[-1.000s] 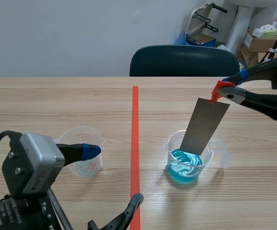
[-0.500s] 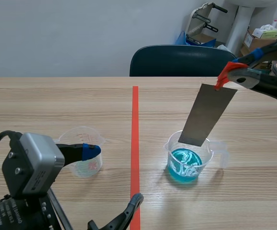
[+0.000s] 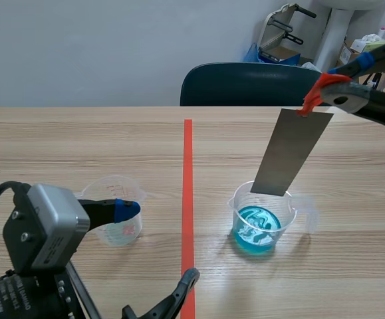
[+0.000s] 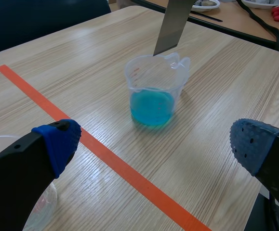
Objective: Do the redox reaction experiment
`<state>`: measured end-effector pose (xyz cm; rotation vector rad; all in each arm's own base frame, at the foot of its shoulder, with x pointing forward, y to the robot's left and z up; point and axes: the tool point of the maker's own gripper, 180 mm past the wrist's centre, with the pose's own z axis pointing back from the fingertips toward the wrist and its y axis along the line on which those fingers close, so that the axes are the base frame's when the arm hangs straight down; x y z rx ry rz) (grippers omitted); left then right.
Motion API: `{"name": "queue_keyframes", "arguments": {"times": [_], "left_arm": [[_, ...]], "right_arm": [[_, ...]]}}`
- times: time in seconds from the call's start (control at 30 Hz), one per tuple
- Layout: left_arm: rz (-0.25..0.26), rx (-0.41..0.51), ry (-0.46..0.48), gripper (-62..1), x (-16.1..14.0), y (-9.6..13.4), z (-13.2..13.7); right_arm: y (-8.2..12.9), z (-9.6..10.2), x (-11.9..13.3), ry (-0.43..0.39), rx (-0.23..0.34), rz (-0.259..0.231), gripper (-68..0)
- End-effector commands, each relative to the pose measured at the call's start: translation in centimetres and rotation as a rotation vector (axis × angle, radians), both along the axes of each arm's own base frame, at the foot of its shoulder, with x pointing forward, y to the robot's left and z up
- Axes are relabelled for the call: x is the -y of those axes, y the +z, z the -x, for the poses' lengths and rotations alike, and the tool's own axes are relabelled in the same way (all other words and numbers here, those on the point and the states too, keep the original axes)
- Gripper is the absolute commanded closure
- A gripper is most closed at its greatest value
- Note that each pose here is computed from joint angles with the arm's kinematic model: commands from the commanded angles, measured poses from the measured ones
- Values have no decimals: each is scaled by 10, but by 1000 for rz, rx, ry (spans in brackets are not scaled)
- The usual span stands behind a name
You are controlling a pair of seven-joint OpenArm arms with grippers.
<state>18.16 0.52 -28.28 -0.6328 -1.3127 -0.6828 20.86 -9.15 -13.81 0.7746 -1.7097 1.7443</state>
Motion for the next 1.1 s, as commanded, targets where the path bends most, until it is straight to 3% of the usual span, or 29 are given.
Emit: {"name": "queue_keyframes", "arguments": {"times": [0.0, 1.07], "left_arm": [[37, 19, -4, -623, 5, 10, 0], [37, 19, -4, -623, 5, 10, 0]], "right_arm": [[12, -1, 3, 5, 20, -17, -8], [7, -5, 2, -19, 18, 3, -8]]}}
